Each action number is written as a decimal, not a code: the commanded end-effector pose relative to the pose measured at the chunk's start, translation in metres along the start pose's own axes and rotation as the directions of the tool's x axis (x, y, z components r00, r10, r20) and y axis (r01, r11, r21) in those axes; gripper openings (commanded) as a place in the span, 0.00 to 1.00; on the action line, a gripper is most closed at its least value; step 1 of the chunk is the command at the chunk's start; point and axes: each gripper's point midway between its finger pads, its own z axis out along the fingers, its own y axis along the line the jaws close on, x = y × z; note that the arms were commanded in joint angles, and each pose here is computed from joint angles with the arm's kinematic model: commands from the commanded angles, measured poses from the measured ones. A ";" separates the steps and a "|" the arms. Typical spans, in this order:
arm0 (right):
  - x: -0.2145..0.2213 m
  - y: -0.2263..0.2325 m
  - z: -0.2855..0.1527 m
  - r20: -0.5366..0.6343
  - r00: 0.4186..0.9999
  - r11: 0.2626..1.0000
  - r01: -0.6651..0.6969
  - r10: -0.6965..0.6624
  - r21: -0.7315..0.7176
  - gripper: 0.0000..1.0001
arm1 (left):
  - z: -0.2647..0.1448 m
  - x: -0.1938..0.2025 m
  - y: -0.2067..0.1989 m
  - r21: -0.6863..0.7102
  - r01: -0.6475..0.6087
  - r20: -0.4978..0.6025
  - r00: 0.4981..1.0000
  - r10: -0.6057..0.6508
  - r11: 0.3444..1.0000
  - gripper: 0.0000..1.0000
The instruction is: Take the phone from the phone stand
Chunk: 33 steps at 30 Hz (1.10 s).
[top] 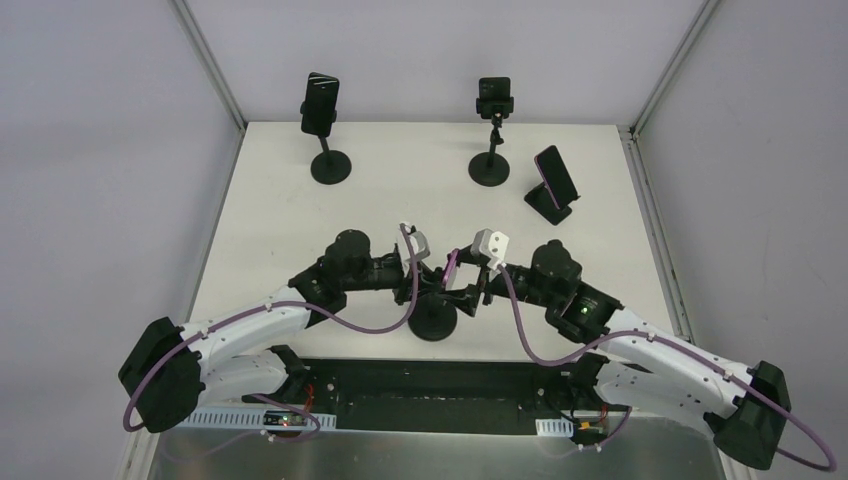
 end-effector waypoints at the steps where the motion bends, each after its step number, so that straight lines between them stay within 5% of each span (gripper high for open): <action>1: -0.034 0.087 -0.027 0.085 0.994 0.837 -0.015 0.073 -0.547 0.00 | 0.002 -0.011 -0.012 0.089 -0.045 0.041 0.998 0.041 0.995 0.02; 10: -0.036 0.099 -0.031 0.045 0.994 0.745 -0.046 0.101 -0.666 0.00 | 0.002 -0.007 -0.012 0.069 -0.040 0.036 0.999 0.038 0.997 0.30; 19: -0.026 0.091 -0.028 0.039 0.994 0.791 -0.053 0.097 -0.609 0.00 | 0.008 -0.014 -0.019 0.095 -0.034 0.039 0.999 0.030 0.995 0.59; 28: -0.014 0.070 -0.016 0.043 0.995 0.880 -0.064 0.095 -0.470 0.00 | -0.001 -0.033 -0.025 0.097 -0.067 0.095 0.994 0.058 0.993 0.64; 30: -0.015 0.065 -0.014 0.056 0.993 0.895 -0.069 0.104 -0.441 0.00 | -0.004 -0.037 -0.027 0.096 -0.077 0.110 0.992 0.066 0.992 0.82; 33: -0.017 0.059 -0.011 0.084 0.988 0.914 -0.082 0.126 -0.397 0.00 | -0.008 -0.041 -0.030 0.101 -0.092 0.127 0.989 0.079 0.991 0.84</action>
